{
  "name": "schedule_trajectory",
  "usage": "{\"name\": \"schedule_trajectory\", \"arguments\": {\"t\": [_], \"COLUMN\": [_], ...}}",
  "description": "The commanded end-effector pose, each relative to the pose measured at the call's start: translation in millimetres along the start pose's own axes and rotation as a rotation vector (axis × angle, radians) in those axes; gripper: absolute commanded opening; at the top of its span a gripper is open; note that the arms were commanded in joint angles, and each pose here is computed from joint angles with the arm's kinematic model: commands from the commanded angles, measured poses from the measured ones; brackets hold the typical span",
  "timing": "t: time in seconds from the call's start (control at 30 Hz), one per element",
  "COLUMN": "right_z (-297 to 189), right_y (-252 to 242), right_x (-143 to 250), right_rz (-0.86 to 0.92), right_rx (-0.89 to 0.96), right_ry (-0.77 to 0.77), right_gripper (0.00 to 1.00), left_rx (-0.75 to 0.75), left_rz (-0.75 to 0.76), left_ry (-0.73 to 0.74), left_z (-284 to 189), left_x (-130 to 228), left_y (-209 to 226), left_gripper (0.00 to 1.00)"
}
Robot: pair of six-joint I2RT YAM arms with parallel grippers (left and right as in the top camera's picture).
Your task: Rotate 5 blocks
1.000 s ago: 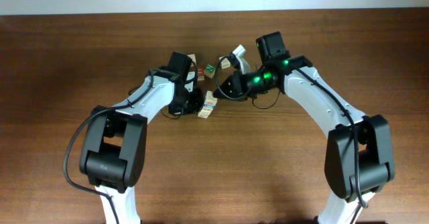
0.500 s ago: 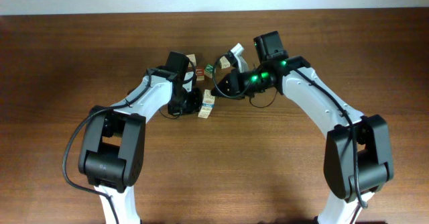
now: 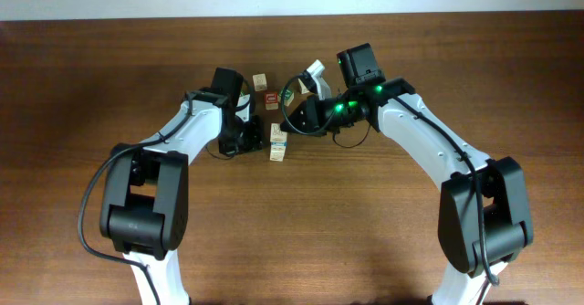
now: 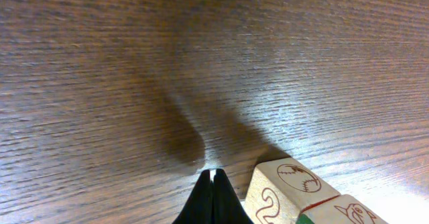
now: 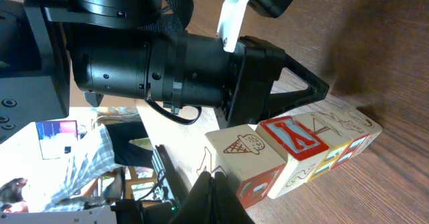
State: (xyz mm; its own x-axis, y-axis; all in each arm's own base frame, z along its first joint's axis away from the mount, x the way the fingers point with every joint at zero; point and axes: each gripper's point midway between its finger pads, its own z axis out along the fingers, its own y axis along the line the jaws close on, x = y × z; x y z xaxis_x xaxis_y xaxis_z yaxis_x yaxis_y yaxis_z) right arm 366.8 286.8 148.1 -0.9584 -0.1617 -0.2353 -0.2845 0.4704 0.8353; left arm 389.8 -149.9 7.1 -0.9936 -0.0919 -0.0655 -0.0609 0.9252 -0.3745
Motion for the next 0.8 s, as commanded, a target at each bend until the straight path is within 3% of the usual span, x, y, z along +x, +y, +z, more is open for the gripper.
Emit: {"name": "schedule_trajectory", "arguments": {"t": [0.0, 0.77], "right_z": [14.4, 22.4], "right_y": [-51.0, -49.5], "right_x": [8.8, 5.7], "right_rz": [0.067, 0.050], "right_rx": [0.180, 0.209], "right_ry": [0.006, -0.010], "right_gripper": [0.05, 0.05], "left_rx": [0.000, 0.002], "left_rz": [-0.010, -0.008], "left_ry": [-0.005, -0.012], "left_z": [-1.6, -1.7], "left_x": [-3.5, -5.2], "left_y": [2.4, 2.0], "left_gripper": [0.00, 0.00]}}
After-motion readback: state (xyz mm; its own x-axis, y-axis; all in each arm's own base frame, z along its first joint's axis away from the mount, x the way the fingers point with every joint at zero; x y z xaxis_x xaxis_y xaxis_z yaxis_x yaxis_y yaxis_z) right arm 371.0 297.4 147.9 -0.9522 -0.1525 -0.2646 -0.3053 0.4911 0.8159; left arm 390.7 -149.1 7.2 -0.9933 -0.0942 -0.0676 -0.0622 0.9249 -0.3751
